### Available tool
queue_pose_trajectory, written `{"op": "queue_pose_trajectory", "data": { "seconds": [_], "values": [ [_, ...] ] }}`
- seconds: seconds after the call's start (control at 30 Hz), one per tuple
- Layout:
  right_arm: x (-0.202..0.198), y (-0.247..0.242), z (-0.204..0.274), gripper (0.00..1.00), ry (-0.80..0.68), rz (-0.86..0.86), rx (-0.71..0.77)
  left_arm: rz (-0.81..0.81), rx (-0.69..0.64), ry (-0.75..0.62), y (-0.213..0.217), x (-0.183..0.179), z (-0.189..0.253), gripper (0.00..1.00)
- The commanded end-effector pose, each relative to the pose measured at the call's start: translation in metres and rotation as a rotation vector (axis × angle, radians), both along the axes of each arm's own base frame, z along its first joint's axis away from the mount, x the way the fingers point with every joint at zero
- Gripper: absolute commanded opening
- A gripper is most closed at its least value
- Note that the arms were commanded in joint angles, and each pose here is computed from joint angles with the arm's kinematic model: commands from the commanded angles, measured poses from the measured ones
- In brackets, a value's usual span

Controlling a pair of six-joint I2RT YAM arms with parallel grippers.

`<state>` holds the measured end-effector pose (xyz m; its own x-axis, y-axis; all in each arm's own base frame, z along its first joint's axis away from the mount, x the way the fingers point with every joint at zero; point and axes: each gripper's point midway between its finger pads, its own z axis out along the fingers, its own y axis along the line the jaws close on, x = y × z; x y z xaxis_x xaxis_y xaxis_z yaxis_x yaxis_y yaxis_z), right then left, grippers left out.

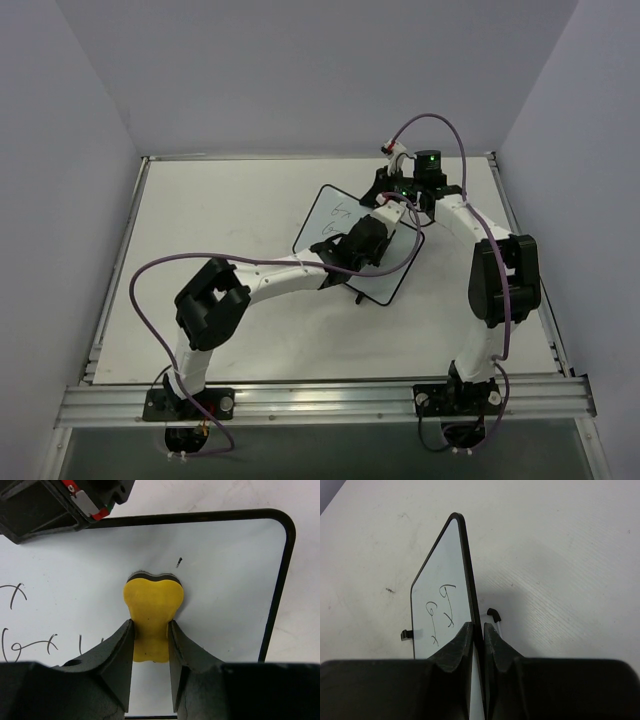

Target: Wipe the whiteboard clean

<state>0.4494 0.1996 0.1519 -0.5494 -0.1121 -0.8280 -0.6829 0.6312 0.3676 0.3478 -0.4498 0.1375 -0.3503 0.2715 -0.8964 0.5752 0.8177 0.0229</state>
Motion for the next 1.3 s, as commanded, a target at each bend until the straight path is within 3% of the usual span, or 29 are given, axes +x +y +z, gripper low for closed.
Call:
{"op": "queue_pose_trajectory", "data": {
  "seconds": [0.0,0.5,0.9,1.27],
  "values": [
    [-0.028,0.023,0.02,0.0,0.038,0.078,0.042,0.113,-0.077,-0.082,0.011,0.033,0.031,0.02],
    [-0.029,0.024,0.022,0.0,0.032,0.082,0.048,0.086,0.034,0.009,-0.009,0.028,0.021,0.02],
    [-0.028,0.024,0.022,0.0,0.03,0.079,0.047,-0.071,0.124,0.015,-0.036,-0.023,0.002,0.02],
    [-0.027,0.023,0.022,0.0,0.031,0.075,0.044,-0.117,0.163,0.012,-0.037,-0.036,-0.003,0.02]
  ]
}}
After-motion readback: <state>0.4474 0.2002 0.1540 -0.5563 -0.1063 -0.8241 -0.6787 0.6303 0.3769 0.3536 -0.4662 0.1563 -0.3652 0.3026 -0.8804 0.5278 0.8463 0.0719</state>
